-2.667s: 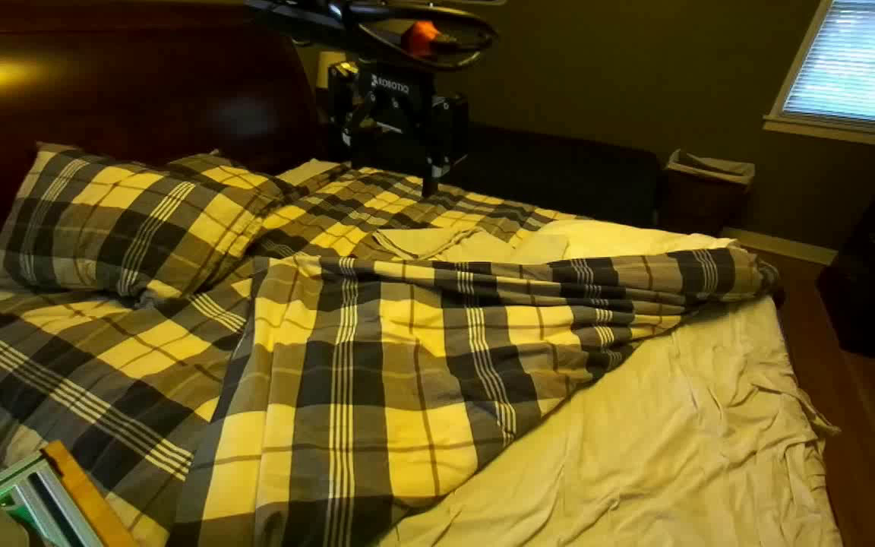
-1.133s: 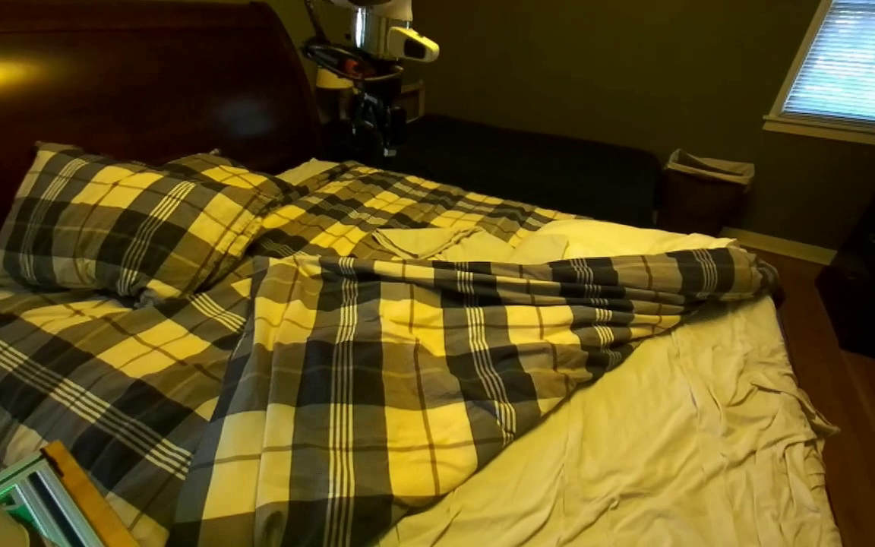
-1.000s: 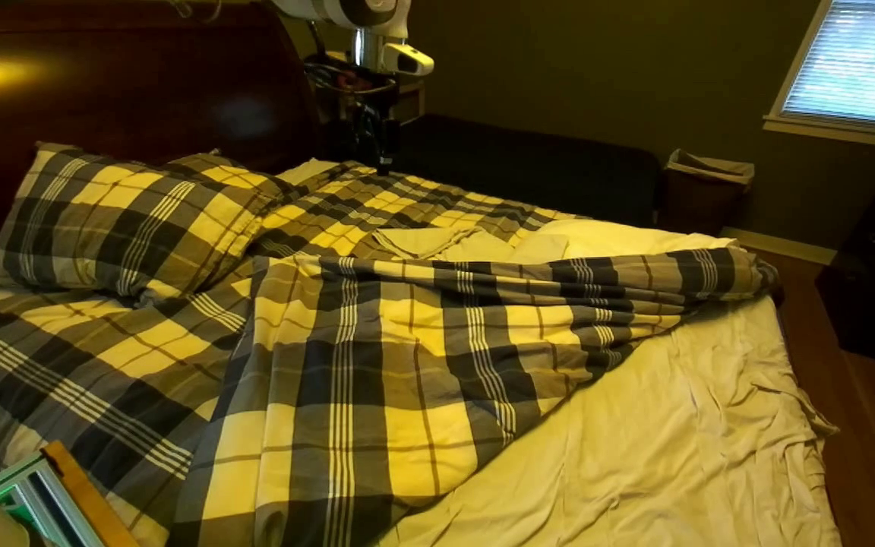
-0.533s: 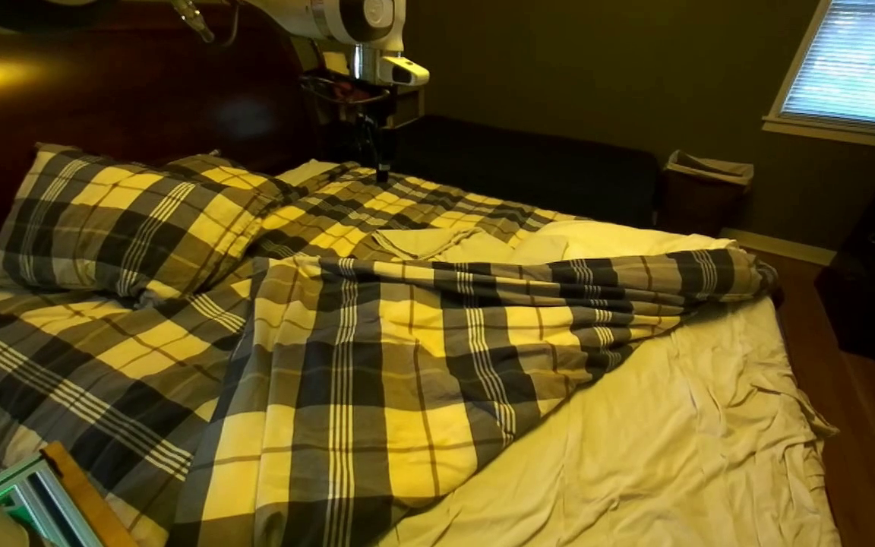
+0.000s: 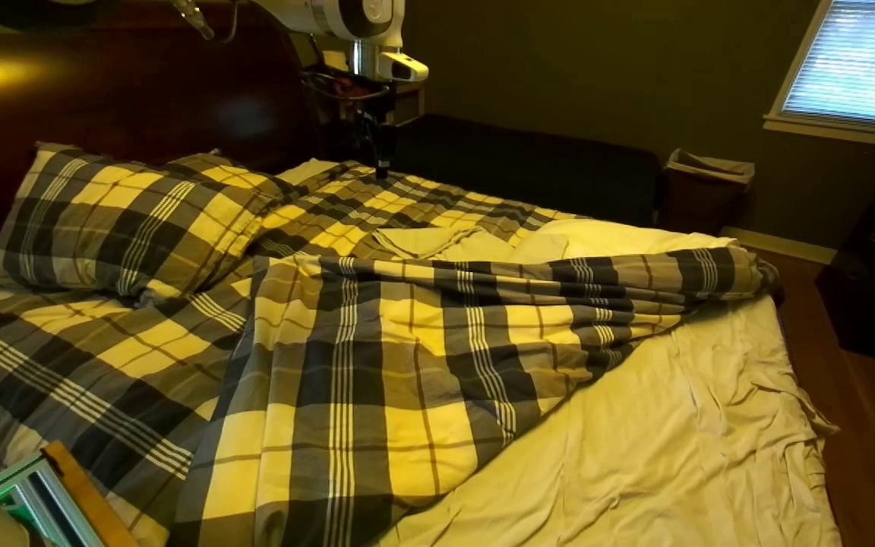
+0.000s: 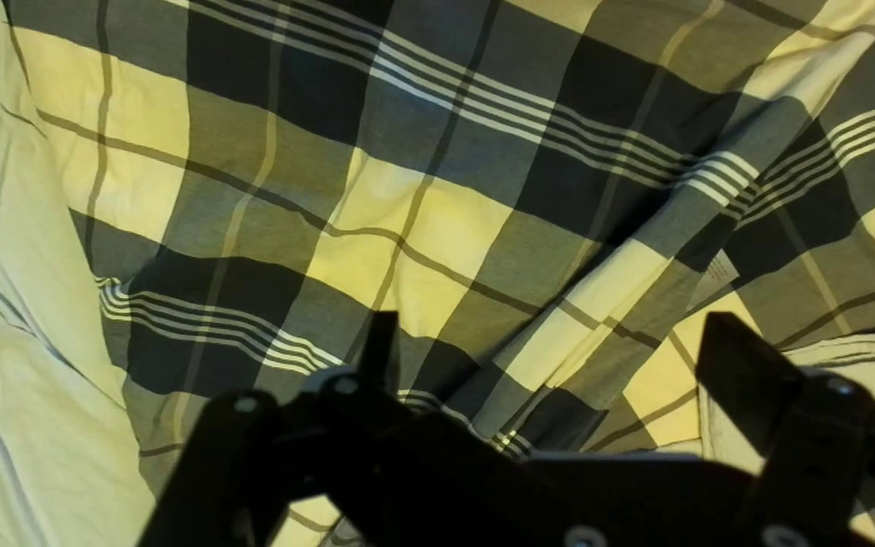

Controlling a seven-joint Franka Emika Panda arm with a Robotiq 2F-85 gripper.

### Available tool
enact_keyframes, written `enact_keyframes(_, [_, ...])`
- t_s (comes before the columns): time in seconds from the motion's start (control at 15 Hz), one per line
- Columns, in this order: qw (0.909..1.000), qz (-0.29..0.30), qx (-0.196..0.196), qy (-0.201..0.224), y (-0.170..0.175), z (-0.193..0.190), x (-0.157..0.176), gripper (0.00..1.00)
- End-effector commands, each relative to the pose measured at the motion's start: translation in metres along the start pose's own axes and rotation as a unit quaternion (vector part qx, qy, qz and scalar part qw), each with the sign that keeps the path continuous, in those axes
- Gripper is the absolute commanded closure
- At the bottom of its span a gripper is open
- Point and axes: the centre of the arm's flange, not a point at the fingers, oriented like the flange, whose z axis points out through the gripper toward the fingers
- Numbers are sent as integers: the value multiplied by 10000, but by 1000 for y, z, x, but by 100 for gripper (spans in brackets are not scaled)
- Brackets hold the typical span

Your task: Cover the bed with the bed sheet

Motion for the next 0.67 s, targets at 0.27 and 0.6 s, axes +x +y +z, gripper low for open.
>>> enact_keyframes(0.27, [9872, -1028, -374, -1159, -137, 49, 17, 0])
enact_keyframes(0.6, [9755, -1033, -844, -1751, -175, 123, 11, 0])
